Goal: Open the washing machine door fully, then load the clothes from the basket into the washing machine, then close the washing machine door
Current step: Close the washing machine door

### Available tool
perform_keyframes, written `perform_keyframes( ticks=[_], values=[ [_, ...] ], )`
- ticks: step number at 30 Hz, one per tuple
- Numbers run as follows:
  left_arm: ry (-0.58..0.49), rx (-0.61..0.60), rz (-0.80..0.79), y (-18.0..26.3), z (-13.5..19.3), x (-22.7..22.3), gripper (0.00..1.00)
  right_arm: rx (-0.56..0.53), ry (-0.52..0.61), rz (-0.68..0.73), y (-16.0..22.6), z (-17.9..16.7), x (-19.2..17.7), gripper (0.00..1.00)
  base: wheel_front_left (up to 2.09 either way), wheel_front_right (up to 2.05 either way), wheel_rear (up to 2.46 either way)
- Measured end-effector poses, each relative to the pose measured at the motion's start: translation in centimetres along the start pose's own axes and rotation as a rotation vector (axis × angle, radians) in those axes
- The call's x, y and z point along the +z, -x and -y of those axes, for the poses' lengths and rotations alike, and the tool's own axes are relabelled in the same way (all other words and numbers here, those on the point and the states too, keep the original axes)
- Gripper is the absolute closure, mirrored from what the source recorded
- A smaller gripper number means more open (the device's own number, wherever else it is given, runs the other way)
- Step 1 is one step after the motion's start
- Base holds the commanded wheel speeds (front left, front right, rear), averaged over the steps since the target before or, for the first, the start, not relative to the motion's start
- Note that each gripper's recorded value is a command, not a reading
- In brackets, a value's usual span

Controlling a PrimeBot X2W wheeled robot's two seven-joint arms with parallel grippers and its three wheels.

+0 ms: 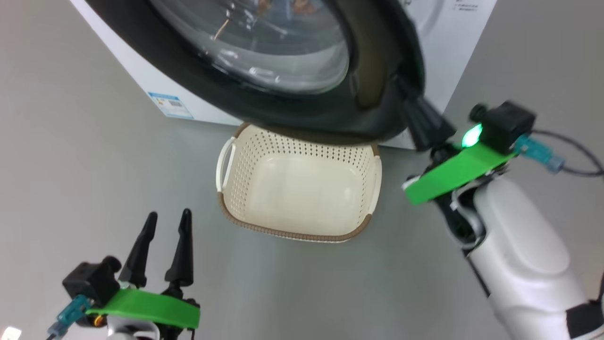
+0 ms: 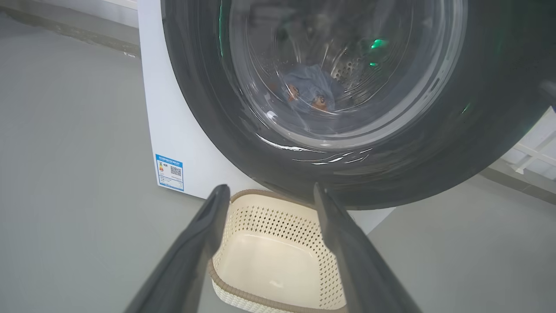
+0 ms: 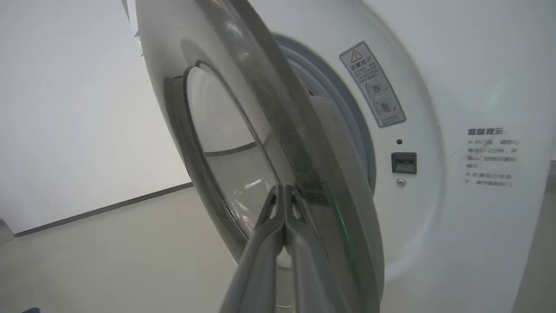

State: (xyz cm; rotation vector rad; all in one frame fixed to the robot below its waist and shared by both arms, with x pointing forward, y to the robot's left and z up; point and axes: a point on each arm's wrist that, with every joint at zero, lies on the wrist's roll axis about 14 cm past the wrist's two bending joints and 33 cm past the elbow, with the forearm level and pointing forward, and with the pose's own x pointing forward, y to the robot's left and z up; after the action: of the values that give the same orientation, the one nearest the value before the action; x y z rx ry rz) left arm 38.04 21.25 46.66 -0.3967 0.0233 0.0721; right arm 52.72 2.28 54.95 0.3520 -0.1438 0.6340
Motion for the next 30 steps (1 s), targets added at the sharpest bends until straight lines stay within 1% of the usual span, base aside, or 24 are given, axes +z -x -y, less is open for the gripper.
perform_keyframes(
  ticks=[1,4,13,21,24,30],
  values=[
    [0.0,-0.005,0.0,-0.5,0.2,0.0,0.0,-0.02,0.006,0.017,-0.7,1.1,0.4,1.0,0.0,0.0,0.0],
    [0.003,-0.007,-0.002,-1.0,0.3,-0.2,0.0,-0.045,0.014,0.041,-1.7,2.5,0.9,1.0,0.0,0.0,0.0],
    [-0.007,-0.008,-0.01,-2.4,0.2,-0.5,0.0,-0.093,-0.012,0.083,-4.3,5.3,0.9,1.0,0.0,0.0,0.0],
    [-0.02,-0.001,-0.024,-2.9,-0.2,-1.0,0.0,-0.136,-0.042,0.123,-6.1,7.1,1.1,1.0,0.0,0.0,0.0],
    [-0.021,-0.001,-0.031,-3.0,-0.2,-1.2,0.0,-0.156,-0.034,0.134,-6.3,7.7,1.3,1.0,0.0,0.0,0.0],
    [-0.024,-0.01,-0.025,-3.4,0.0,-1.0,0.0,-0.168,-0.035,0.137,-6.4,7.7,1.1,1.0,0.0,0.0,0.0]
  ],
)
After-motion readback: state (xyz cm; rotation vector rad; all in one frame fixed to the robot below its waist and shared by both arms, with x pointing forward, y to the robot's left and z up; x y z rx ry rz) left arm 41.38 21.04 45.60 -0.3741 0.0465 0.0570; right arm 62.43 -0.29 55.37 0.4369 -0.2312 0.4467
